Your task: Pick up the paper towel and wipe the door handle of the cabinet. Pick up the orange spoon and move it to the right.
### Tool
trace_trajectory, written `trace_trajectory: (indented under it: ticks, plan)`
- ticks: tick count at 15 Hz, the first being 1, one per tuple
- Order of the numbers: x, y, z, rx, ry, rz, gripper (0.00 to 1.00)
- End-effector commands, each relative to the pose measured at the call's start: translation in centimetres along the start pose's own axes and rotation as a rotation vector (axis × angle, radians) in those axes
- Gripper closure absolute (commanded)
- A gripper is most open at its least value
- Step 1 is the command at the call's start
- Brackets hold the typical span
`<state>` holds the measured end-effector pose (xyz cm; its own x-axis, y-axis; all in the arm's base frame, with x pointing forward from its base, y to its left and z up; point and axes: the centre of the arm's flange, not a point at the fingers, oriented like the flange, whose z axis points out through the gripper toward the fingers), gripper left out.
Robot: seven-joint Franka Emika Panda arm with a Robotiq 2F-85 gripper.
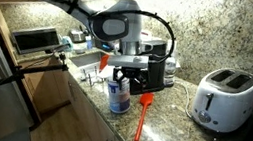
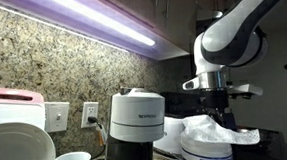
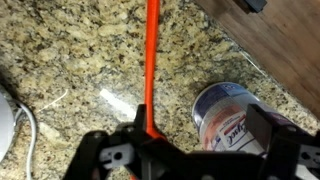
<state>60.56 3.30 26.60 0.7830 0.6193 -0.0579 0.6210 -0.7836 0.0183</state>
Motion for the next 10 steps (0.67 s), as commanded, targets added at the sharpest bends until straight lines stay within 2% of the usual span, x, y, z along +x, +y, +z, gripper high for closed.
trace_trajectory:
  ticks: [1, 8, 10]
  plan:
    - [0.0, 0.0, 0.0, 0.0, 0.0, 0.001, 0.0]
    - [-0.1, 0.5, 0.6, 0.035, -0.009, -0.012, 0.0]
    - [-0.4, 1.0, 1.2, 0.075, -0.007, -0.03, 0.0]
